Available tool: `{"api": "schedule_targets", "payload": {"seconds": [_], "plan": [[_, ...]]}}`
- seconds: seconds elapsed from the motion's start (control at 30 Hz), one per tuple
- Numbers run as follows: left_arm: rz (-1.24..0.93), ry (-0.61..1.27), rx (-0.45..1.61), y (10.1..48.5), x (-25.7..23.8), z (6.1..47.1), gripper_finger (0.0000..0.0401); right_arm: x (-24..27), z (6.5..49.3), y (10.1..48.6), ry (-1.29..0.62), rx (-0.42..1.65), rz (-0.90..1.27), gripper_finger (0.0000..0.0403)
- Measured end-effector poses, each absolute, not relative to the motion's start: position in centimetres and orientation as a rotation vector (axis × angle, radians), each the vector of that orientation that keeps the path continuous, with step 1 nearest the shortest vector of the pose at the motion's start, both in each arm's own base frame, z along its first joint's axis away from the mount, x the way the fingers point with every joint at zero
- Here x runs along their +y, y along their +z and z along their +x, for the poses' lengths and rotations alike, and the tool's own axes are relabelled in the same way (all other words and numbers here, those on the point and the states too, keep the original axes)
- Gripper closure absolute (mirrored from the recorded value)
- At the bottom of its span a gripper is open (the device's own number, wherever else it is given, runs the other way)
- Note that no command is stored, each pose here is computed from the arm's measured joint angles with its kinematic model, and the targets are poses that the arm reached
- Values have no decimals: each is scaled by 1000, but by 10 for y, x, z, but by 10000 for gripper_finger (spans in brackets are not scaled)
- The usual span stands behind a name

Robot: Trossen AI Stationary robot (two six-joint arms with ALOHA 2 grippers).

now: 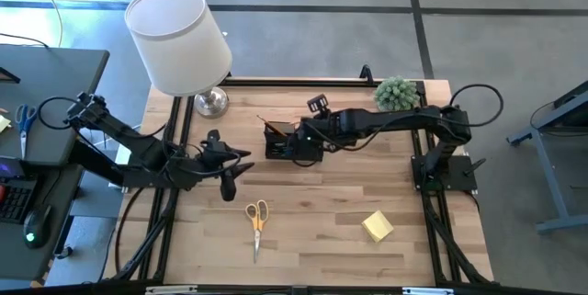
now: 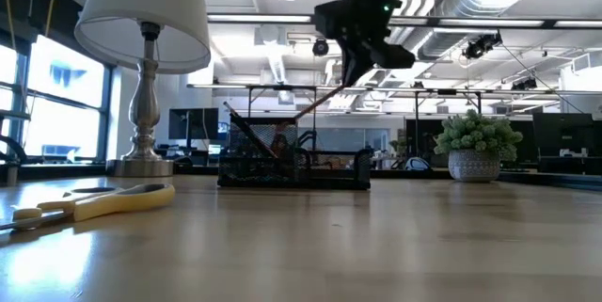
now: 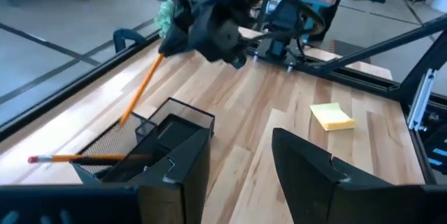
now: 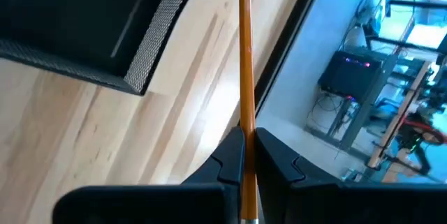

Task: Pick and place office supplies into organizer
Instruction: Put the orange pencil into the desk organizer

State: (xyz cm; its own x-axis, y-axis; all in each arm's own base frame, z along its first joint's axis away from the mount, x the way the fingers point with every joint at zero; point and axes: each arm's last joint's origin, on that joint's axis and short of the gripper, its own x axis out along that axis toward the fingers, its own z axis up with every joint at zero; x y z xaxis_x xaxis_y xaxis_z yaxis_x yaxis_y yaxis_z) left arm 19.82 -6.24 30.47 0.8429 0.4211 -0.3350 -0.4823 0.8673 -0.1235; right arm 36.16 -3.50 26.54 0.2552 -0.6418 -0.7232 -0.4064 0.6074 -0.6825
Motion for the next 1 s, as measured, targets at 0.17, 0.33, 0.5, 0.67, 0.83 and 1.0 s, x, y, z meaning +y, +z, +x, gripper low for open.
{"api": "schedule_targets", "payload": {"seconds": [0.17,0.33,0.5,0.67,0.83,1.0], "plan": [[-186,475,303,308,-61,194,258,-35,366,263,-157,1368,-1079,392],[-183,474,302,308,-61,194,258,-32,372,266,-89,1336,-1201,392],[-184,471,302,308,-61,194,258,-28,377,269,-31,1287,-1283,392],[-185,471,301,308,-61,194,258,-25,381,267,-14,1274,-1310,392],[-187,470,299,308,-61,194,258,-26,387,249,24,1344,-1363,391],[-188,467,300,308,-61,194,258,-26,396,234,35,1372,-1408,391]]}}
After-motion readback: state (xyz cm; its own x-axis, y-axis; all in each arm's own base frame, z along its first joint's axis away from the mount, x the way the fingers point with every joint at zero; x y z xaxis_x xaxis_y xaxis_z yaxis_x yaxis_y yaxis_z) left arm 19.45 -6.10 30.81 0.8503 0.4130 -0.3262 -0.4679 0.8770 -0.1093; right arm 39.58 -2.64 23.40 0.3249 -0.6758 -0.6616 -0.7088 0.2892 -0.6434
